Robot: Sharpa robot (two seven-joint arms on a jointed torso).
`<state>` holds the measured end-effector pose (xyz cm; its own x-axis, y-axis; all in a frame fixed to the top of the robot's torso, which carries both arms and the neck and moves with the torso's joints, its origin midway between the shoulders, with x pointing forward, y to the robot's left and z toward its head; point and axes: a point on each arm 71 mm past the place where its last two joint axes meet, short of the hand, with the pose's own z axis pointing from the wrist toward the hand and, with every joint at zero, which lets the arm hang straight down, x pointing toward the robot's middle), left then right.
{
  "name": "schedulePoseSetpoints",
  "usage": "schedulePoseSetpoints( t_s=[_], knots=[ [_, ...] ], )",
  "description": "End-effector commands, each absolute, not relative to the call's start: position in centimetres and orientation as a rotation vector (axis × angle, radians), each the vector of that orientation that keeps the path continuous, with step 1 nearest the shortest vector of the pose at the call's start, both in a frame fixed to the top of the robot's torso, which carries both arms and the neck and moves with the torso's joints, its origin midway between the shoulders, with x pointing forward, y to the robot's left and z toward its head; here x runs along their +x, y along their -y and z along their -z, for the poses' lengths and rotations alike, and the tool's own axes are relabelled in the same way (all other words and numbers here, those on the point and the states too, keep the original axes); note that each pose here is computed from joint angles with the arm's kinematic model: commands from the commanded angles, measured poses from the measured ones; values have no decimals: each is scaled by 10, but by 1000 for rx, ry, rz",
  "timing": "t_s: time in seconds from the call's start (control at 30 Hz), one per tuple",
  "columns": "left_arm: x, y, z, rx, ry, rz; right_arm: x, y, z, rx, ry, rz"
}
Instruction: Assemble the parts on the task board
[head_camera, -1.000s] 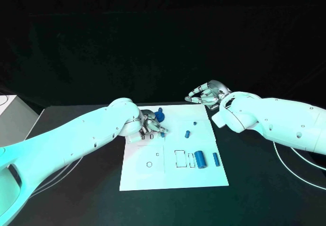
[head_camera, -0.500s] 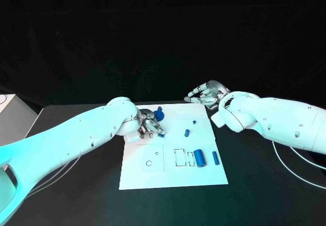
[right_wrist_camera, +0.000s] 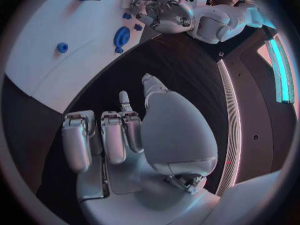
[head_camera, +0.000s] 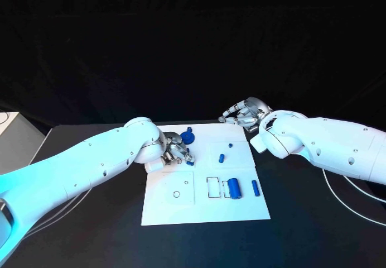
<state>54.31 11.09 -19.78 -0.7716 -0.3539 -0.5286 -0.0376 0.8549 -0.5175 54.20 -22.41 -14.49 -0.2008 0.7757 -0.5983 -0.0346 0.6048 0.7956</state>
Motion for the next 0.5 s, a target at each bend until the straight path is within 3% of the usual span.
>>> schedulePoseSetpoints(
  t_s=[0.03,0.5],
  knots=[
    [539,-113,196,-305,-2399,688,542,225,146,619,-1624,-829],
    [534,-144,184,-366,-2325,686,543,234,146,627,-1615,-811]
  ],
)
